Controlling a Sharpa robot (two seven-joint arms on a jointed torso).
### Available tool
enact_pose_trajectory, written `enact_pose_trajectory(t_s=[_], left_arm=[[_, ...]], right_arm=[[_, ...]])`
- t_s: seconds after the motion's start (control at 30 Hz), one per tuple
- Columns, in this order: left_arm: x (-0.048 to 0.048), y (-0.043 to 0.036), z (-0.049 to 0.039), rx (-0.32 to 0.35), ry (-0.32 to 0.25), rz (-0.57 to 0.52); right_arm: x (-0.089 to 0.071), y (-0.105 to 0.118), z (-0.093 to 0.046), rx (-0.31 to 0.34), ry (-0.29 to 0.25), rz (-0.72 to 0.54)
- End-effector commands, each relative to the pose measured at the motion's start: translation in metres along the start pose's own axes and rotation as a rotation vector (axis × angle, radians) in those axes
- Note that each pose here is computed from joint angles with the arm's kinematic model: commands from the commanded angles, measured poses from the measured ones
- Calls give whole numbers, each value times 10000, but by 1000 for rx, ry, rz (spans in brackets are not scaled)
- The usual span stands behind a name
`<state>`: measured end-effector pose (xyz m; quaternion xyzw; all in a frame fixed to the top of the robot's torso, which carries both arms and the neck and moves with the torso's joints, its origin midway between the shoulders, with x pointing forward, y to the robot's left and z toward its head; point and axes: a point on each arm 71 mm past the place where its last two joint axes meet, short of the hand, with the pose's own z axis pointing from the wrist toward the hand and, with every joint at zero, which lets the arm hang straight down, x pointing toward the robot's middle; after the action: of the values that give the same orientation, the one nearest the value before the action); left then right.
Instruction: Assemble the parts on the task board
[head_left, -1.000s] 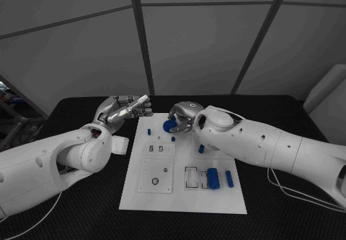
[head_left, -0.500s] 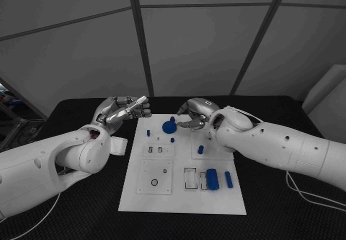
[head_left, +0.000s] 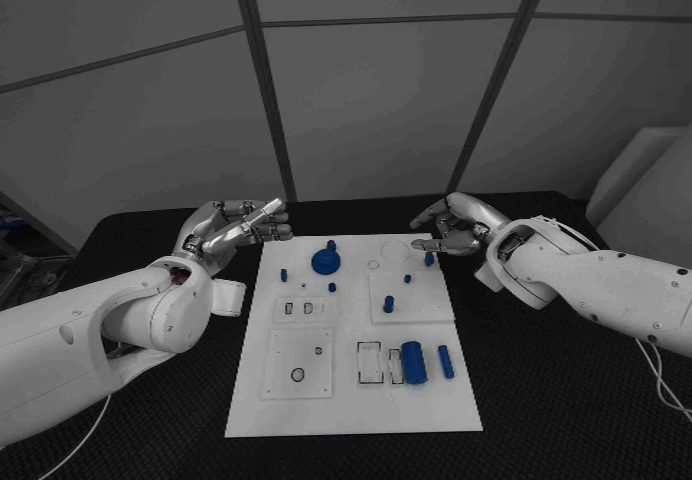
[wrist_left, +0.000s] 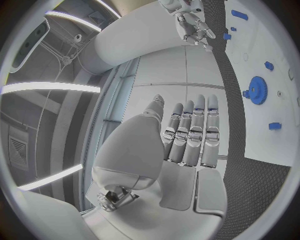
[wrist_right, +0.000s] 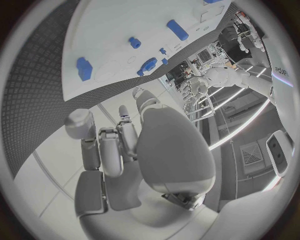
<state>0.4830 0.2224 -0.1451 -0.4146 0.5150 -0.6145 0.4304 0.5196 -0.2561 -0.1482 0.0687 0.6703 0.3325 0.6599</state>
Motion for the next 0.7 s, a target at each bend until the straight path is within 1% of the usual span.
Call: enact_pose_trajectory(t_s=[0.03, 0.2, 0.37, 0.7], left_arm=[[13, -4, 13, 6, 13, -11], [18, 8, 22, 4, 14, -12], [17, 20, 28, 2, 13, -12], [8, 30, 36, 1, 10, -11]], right_arm=[[-52, -76, -37, -4, 11, 80], [-108, -216, -70, 34, 9, 72], [-99, -301, -87, 55, 25, 49], [101, -444, -177, 88, 85, 22]])
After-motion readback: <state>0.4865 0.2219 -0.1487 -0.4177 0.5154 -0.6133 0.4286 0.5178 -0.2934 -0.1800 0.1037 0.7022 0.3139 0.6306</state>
